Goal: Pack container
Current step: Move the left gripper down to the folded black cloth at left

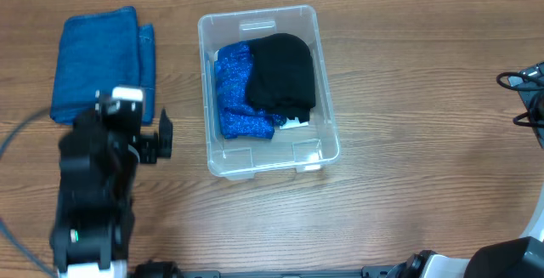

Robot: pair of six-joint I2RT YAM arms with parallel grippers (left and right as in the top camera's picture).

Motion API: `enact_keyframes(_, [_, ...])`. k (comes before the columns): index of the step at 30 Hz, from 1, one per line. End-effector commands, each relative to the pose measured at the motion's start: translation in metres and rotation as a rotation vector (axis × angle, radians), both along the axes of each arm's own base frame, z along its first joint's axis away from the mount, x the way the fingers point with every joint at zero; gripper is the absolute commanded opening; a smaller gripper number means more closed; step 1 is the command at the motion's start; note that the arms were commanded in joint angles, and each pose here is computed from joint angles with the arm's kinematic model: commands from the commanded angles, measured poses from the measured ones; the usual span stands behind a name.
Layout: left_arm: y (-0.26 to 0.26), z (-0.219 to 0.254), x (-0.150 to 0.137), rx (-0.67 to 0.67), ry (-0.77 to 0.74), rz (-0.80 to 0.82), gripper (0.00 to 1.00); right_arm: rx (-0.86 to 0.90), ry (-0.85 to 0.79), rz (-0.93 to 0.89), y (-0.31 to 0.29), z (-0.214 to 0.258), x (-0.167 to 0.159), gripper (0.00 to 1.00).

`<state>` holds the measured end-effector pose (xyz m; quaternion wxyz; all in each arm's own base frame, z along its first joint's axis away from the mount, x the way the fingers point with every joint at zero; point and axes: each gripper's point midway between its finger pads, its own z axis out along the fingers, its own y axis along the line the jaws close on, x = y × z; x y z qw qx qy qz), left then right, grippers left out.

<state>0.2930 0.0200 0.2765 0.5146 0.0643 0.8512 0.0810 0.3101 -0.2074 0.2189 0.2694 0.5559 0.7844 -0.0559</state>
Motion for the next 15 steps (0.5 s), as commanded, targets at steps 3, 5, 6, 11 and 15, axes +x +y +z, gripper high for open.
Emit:
enact_keyframes(3, [-0.001,0.008,0.025,0.017,0.051,-0.032,1.0,0.004,-0.003,-0.009,-0.001,-0.002,0.0,1.0])
enact_keyframes(5, [0.003,0.003,0.025,0.025,0.071,-0.014,1.0,0.004,-0.003,-0.009,-0.001,-0.002,0.0,1.0])
enact_keyframes(6, [0.01,0.001,0.024,0.03,0.082,0.034,1.0,0.004,-0.003,-0.009,-0.001,-0.002,0.0,1.0])
enact_keyframes(11, [0.062,-0.021,-0.002,-0.072,0.165,0.381,1.0,0.004,-0.003,-0.009,-0.001,-0.002,0.0,1.0])
enact_keyframes(15, [0.098,-0.039,-0.017,-0.17,0.223,0.497,1.0,0.004,-0.003,-0.009,-0.001,-0.002,0.0,1.0])
